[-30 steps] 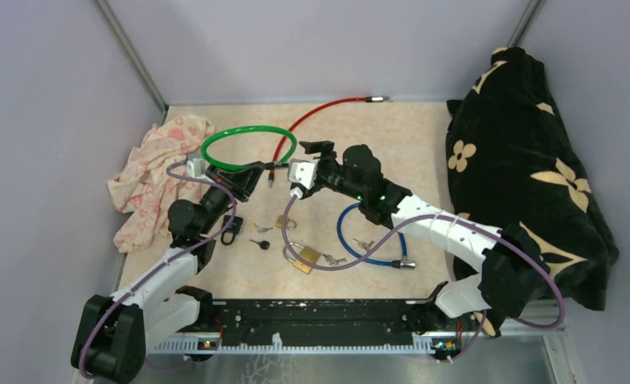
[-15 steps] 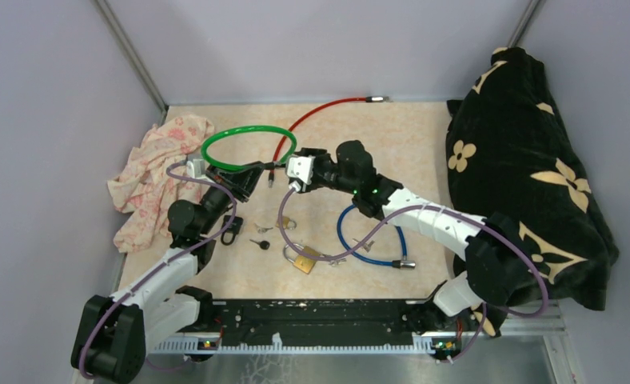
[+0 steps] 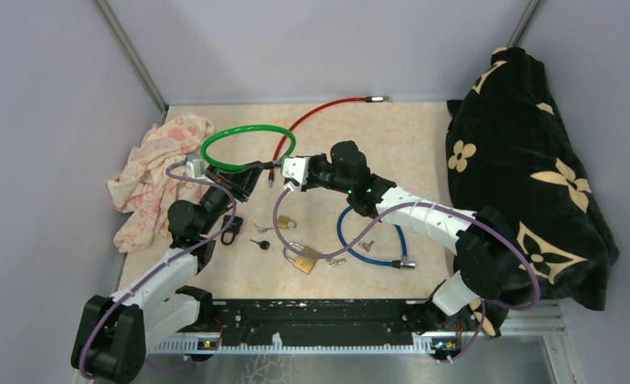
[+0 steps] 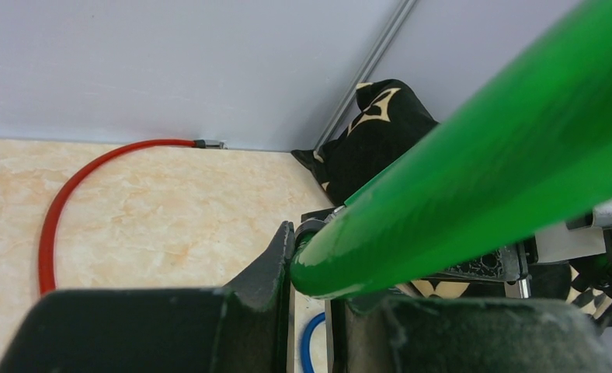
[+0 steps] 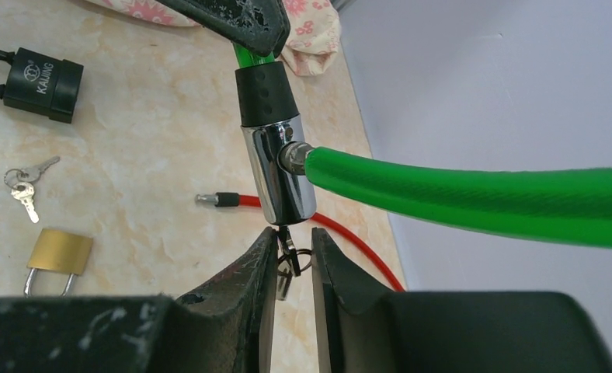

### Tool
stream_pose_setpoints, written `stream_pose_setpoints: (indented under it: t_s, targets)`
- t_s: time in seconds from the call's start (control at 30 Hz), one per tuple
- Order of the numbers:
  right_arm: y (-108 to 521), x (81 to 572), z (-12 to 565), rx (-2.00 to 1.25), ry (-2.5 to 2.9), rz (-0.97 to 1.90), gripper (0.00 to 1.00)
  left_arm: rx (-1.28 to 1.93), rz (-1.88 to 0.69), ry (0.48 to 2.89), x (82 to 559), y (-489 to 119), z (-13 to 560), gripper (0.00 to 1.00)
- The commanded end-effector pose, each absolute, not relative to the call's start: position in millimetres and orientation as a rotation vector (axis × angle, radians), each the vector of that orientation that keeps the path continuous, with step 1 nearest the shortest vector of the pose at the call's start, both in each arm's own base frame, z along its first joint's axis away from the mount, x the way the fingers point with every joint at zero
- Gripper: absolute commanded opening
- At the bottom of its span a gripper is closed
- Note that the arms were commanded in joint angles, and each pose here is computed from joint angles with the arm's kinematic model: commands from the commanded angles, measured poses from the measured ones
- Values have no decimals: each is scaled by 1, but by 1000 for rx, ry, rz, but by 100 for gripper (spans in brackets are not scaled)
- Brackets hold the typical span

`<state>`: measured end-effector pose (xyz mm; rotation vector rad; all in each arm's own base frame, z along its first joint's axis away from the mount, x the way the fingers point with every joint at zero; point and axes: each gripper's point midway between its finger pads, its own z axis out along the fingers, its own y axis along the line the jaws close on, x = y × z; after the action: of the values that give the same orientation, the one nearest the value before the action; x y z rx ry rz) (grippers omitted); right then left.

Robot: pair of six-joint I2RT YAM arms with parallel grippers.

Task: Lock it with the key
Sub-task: Lock the lock.

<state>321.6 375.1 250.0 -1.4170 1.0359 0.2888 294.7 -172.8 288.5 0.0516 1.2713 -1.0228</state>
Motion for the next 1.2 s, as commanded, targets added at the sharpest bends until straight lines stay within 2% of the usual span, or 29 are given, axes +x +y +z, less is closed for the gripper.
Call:
stream_pose_setpoints:
  t_s: [0.0,0.23,0.3,0.37,0.87,1.17]
  targets:
    - [383,333,290,-1347,947,190,21,61,-1024,1169,287,-168,314,0]
    - [381,341,293,-1315,955,110,25,58,-1022,1171,287,-168,313,0]
    - [381,341,293,-1311,958,97,16,56,-1020,1172,288,-167,312,0]
    - [380,341,295,-1303,955,92,0,55,-1020,1173,288,-167,312,0]
    - [372,339,290,-1329,949,29,0,49,-992,1161,289,-164,313,0]
    - [328,350,259,-1362,1078,-6,0,62,-928,1131,290,-157,315,0]
